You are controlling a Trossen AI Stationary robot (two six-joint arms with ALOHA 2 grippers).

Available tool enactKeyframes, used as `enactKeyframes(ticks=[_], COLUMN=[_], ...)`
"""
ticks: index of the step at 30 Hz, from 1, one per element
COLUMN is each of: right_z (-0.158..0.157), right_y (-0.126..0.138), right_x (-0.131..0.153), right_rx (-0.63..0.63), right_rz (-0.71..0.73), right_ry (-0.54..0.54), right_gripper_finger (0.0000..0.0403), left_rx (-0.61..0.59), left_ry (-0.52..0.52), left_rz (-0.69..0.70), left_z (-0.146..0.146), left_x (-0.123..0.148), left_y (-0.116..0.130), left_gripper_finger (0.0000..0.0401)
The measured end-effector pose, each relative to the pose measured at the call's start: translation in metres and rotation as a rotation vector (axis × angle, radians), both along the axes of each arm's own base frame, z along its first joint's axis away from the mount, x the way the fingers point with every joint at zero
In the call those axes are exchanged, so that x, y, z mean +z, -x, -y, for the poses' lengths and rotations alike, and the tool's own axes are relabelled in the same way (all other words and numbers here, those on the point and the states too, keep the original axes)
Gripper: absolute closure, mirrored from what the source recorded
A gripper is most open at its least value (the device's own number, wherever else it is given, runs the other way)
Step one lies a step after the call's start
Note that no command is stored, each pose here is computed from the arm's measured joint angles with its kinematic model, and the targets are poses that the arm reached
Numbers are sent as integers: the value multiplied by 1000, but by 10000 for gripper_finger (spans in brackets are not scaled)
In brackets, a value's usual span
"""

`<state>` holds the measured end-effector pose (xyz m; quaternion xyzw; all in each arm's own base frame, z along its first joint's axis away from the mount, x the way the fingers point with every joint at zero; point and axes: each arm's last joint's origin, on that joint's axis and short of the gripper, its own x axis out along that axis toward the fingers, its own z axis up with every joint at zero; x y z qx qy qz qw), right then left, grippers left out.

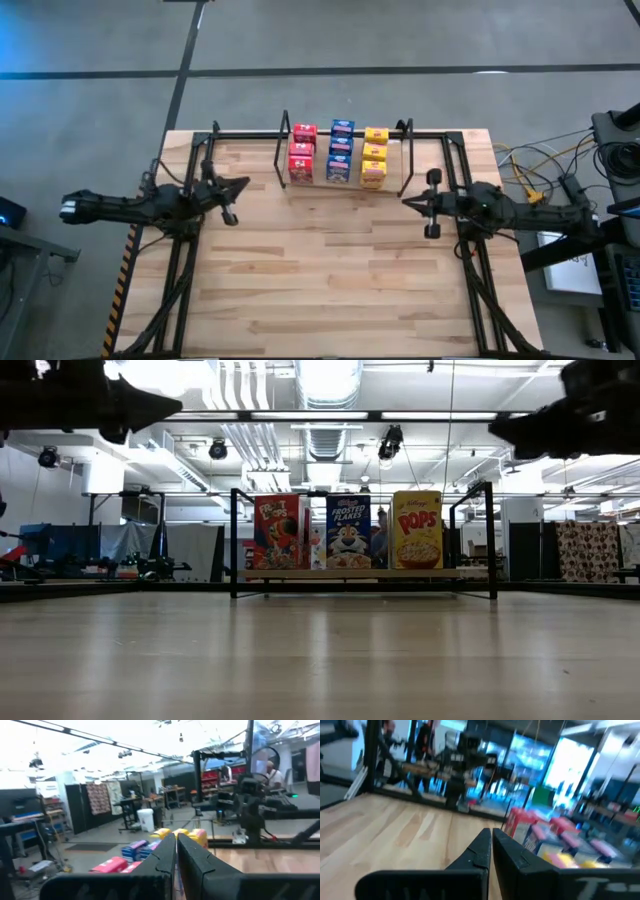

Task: Stack cereal on shelf
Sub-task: Return to Home Position

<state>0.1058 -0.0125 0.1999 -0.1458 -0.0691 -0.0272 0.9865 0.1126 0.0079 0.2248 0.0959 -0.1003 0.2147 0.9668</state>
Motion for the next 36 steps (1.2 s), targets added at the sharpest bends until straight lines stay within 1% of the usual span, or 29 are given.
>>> enactKeyframes(ticks=[4, 6, 8, 10, 14, 16, 18, 20, 22, 24, 27, 36], right_z=[-2, -2, -2, -2, -2, -3, -3, -2, -2, -2, -2, -2], right_y=[11, 13, 12, 10, 11, 11, 11, 11, 11, 10, 9, 9], right_x=[-8, -8, -13, -14, -14, -15, -15, -14, -14, -15, -16, -18], right_rx=[-5, -2, 11, 11, 18, 23, 23, 24, 33, 35, 37, 37], right_rz=[75, 105, 62, 52, 51, 44, 41, 53, 51, 45, 30, 5], right_ry=[37, 50, 52, 57, 23, 12, 4, -15, -55, -85, -92, -104], right_gripper_finger=[394, 394, 394, 394, 394, 394, 394, 394, 394, 394, 394, 394], left_rx=[8, -6, -51, -112, -214, -230, -231, -215, -181, -127, -87, -88], left_ry=[-1, 5, 6, 11, 11, 13, 26, 75, 146, 183, 185, 185], left_rz=[6, 15, 12, 20, -21, -29, -55, -89, -90, -79, -83, -86], left_z=[-1, -1, 0, 2, 5, 5, 5, 5, 3, 2, 1, 1], left_x=[0, 0, -2, -6, -21, -30, -41, -45, -47, -47, -48, -48], left_y=[12, 18, 23, 28, 23, 20, 17, 17, 16, 16, 16, 16], left_gripper_finger=[401, 401, 401, 401, 401, 401, 401, 401, 401, 401, 401, 401])
